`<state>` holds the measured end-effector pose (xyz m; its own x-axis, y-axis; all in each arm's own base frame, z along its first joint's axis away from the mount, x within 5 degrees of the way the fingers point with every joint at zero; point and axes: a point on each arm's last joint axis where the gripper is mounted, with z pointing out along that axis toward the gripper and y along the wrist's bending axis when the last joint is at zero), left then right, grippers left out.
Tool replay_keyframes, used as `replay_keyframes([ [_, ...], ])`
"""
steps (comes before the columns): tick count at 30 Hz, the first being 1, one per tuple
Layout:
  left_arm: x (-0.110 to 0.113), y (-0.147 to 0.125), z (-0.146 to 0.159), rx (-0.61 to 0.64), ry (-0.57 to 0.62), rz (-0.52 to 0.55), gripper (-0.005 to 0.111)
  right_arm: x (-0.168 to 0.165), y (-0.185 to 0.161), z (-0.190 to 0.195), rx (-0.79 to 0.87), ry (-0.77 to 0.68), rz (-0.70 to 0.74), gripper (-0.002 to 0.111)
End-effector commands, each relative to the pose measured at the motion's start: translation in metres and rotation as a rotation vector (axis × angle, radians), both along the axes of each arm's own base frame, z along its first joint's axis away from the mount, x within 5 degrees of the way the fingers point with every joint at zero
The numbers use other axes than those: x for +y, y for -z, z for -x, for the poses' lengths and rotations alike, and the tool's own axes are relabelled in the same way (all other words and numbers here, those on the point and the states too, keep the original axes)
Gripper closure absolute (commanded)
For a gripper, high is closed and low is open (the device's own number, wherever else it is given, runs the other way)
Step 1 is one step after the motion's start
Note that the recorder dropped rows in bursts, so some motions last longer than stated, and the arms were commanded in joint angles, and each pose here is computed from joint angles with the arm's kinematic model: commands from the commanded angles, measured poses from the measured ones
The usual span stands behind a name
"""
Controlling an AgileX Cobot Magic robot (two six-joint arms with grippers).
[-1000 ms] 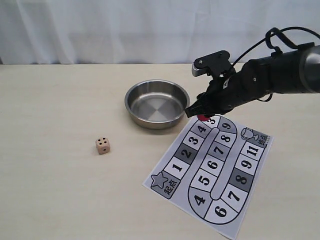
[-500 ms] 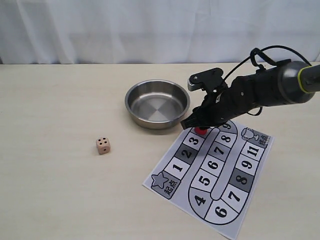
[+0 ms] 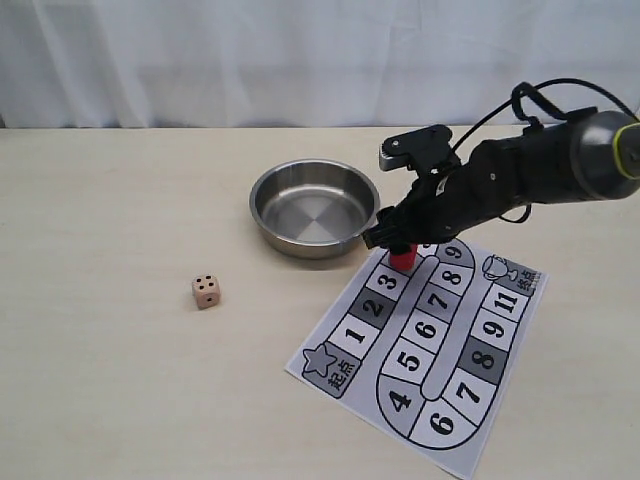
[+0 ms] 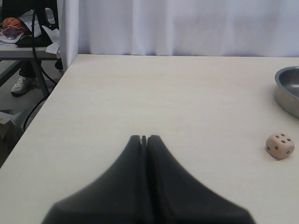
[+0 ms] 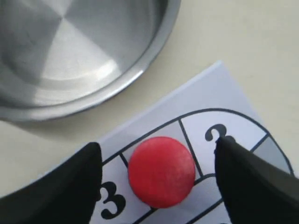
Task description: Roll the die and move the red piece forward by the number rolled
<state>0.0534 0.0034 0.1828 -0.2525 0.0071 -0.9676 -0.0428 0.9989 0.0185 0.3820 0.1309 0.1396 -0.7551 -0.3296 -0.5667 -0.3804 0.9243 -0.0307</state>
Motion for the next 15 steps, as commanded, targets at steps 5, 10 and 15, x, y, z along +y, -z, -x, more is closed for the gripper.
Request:
replay_keyframes([
  [5, 0.0, -0.001, 0.0, -0.012, 0.0, 0.006, 0.107, -0.03, -0.052, 0.016, 0.069, 0.108, -0.021, 0.097],
  [10, 0.0, -0.001, 0.0, -0.012, 0.0, 0.006, 0.107, -0.085, -0.07, 0.019, 0.112, 0.224, 0.017, 0.104],
  [15, 0.0, -0.001, 0.0, -0.012, 0.0, 0.006, 0.107, -0.122, -0.072, 0.022, 0.173, 0.358, -0.022, 0.104],
])
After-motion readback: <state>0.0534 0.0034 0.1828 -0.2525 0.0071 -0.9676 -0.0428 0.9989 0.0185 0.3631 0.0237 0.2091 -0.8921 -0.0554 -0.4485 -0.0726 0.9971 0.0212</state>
